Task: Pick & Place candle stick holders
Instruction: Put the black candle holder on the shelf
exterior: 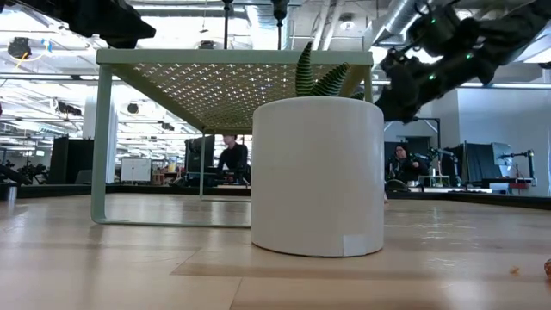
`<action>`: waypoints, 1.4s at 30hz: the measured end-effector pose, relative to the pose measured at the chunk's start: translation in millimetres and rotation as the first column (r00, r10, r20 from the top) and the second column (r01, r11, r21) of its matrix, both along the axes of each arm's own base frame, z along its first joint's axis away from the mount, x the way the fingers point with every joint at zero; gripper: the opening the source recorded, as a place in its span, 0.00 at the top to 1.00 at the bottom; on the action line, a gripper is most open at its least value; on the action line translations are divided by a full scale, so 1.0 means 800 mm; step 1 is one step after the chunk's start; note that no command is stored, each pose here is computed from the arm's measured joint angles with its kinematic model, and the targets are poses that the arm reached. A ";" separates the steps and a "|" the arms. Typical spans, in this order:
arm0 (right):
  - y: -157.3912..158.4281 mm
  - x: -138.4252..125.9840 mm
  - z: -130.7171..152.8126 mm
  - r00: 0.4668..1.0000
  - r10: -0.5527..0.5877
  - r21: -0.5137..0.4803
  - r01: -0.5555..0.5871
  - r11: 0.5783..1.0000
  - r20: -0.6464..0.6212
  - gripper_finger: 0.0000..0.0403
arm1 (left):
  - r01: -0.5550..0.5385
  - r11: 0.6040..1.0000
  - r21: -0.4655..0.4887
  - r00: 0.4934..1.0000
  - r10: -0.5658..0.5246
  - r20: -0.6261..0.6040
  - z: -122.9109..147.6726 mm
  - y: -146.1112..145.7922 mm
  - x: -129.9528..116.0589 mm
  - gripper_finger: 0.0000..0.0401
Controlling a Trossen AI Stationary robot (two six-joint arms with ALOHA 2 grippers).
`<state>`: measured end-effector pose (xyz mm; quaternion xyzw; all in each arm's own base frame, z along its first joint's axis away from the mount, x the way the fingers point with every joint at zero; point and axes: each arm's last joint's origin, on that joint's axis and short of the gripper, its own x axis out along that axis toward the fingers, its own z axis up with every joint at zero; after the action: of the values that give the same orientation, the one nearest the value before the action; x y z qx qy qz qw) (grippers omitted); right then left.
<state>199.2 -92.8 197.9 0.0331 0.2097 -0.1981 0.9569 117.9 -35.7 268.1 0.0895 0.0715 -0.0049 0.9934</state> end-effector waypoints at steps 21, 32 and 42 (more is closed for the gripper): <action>-0.066 0.034 -0.009 0.979 -0.203 0.144 0.202 0.969 -0.011 0.36 | 0.000 1.000 0.000 1.000 0.000 0.000 0.000 0.000 0.000 0.98; -0.107 0.060 -0.020 0.966 -0.254 0.160 0.259 0.953 -0.053 0.31 | 0.000 1.000 0.000 1.000 0.000 0.000 0.000 0.000 0.000 0.98; -0.124 0.059 -0.019 0.956 -0.287 0.165 0.292 0.942 -0.058 0.37 | 0.000 1.000 0.000 1.000 0.000 0.001 0.000 0.000 0.000 0.98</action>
<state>246.5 -192.4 182.6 0.1424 0.2349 -0.3182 0.9073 117.8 -35.6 268.2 0.0894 0.0712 -0.0049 0.9934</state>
